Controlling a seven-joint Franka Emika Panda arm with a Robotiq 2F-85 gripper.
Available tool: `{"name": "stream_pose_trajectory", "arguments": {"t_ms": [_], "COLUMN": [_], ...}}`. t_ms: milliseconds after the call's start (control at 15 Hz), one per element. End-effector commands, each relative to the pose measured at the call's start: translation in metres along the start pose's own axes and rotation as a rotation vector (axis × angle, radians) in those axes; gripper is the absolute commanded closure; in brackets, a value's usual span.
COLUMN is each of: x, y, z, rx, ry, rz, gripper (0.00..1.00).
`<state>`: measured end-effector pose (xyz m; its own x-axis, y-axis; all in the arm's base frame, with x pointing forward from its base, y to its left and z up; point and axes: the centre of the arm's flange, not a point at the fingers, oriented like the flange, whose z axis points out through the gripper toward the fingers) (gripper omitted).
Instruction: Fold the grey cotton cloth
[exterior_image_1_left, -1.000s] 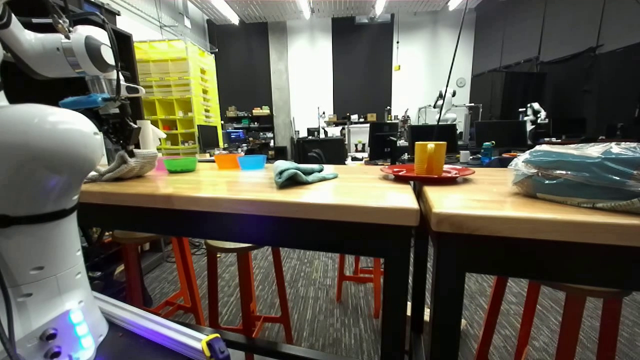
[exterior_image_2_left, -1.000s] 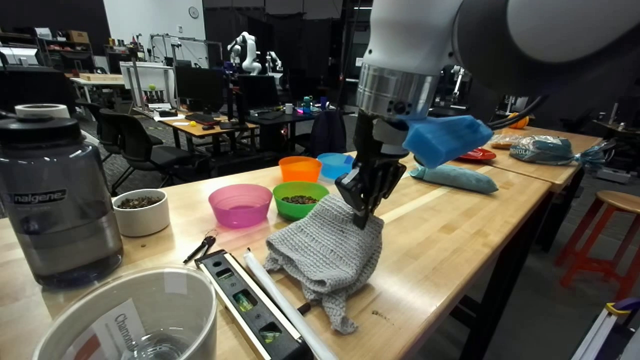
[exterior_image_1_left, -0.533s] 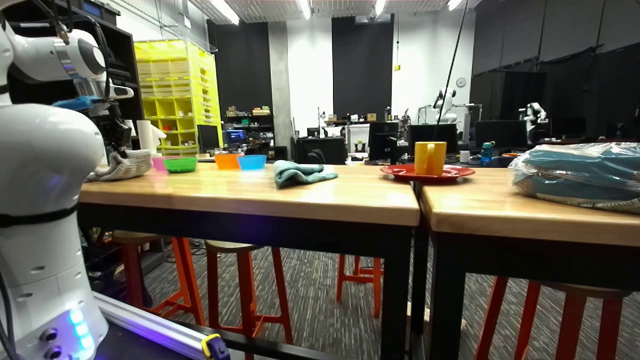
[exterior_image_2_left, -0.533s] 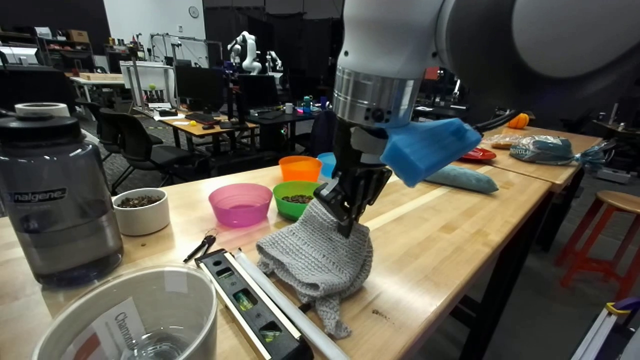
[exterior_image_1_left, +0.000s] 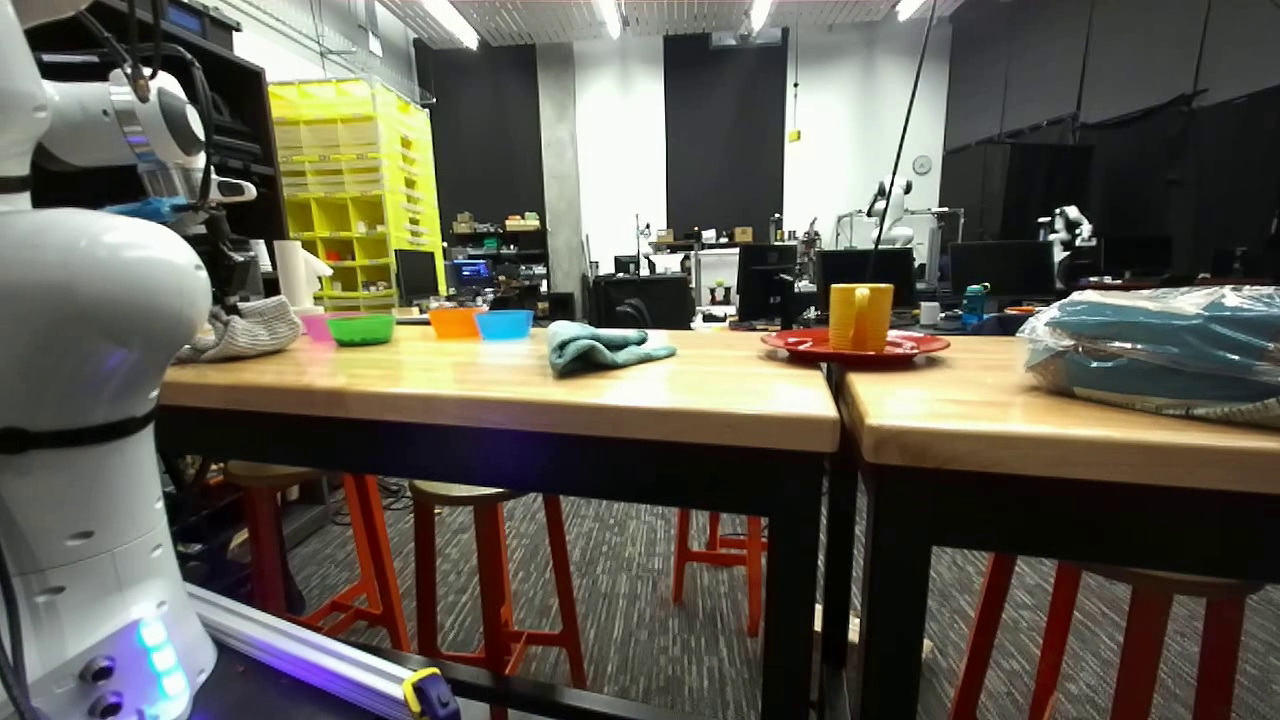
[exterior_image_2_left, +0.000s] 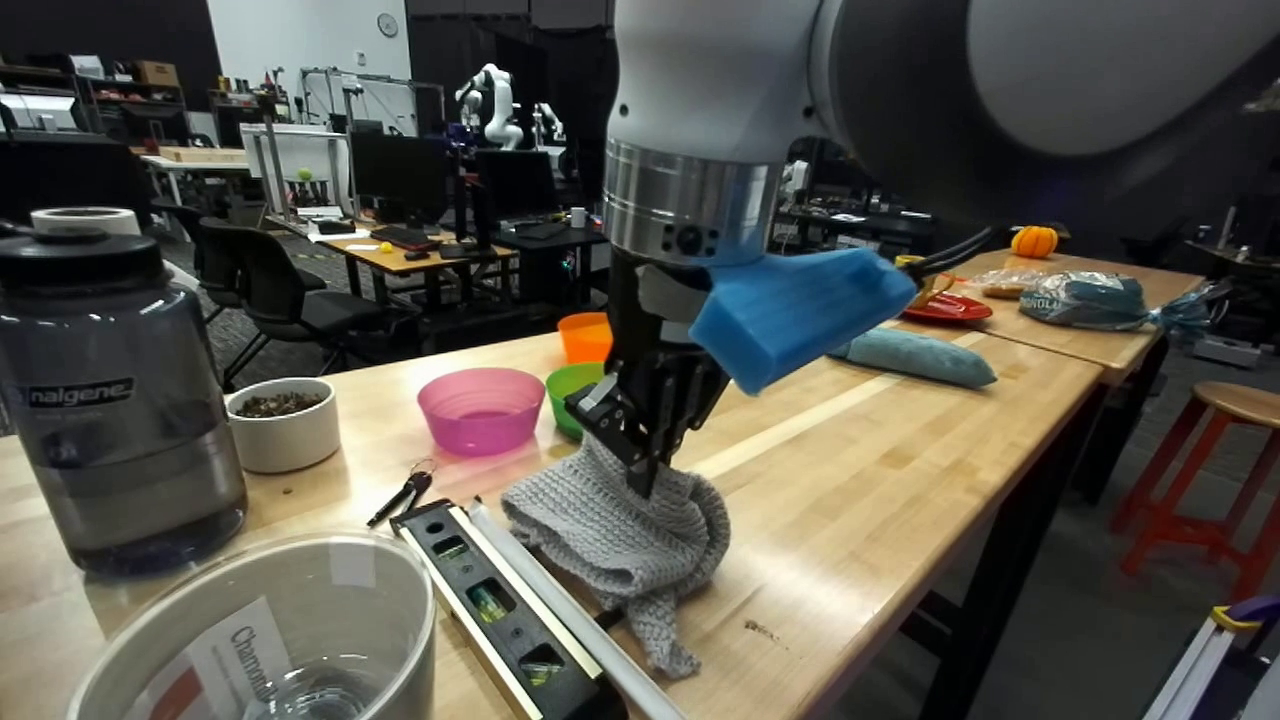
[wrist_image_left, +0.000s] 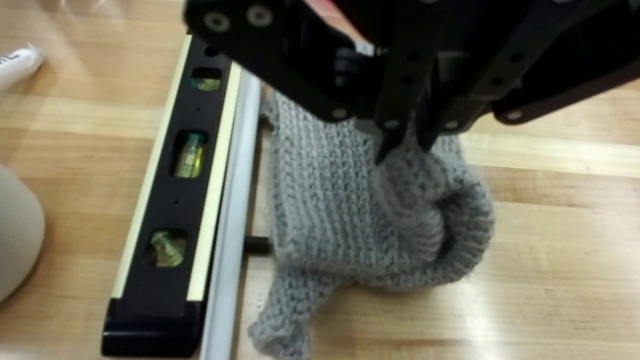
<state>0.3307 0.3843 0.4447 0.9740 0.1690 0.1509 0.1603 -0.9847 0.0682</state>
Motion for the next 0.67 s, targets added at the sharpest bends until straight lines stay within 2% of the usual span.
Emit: {"name": "stream_pose_trajectory", "arguments": {"t_ms": [0, 600], "x": [0.01, 0.025], "y": [-0.022, -0.044], "z": [-0.003, 0.024], "rx": [0.012, 0.048], "ry": [-0.004, -0.077], "rz": [0.002, -0.011], "gripper": [0.98, 0.98]}}
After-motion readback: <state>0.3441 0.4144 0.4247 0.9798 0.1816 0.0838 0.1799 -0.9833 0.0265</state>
